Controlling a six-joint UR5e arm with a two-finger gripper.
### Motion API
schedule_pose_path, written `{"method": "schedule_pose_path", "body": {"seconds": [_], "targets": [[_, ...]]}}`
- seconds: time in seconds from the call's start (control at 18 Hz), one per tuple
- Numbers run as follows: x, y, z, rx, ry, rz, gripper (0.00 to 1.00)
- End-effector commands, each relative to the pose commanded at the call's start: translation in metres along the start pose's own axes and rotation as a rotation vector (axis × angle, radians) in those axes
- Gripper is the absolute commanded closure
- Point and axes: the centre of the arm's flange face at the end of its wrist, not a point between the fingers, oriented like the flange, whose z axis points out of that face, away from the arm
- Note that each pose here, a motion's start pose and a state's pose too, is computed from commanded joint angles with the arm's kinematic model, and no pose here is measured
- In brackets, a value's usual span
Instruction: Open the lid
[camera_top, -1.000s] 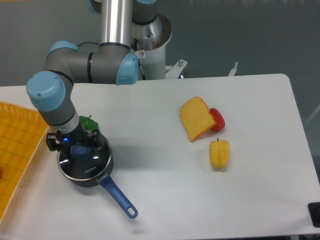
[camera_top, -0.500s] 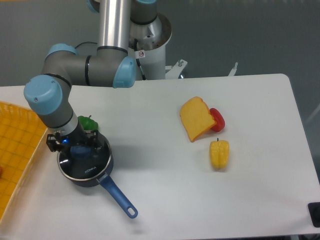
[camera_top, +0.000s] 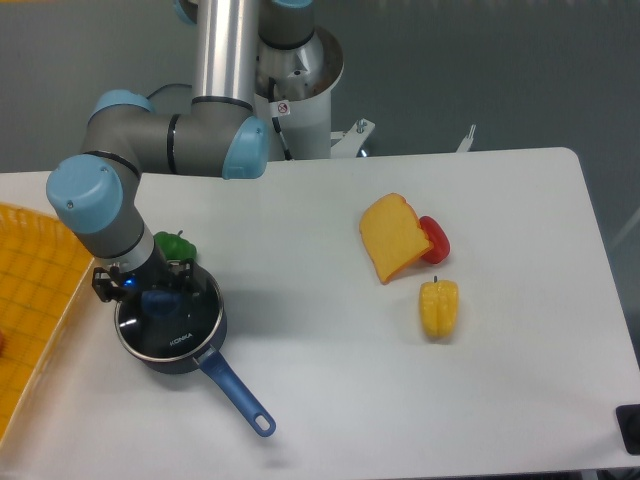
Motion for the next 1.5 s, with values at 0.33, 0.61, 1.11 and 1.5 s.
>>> {"method": "schedule_pose_path", "body": {"seconds": [0.33, 0.61, 1.11, 1.5], "targets": [[0.0008, -0.0002, -0.0003, 0.002, 0.008, 0.0, 0.0], [0.0012, -0.0025, -0.0003, 0.005, 0.009, -0.011, 0.0], [0.0028, -0.0042, 0.0015, 0.001, 0.02, -0.035, 0.2], [0.0027, -0.004, -0.0039, 0.005, 0.043, -0.034, 0.3]]}}
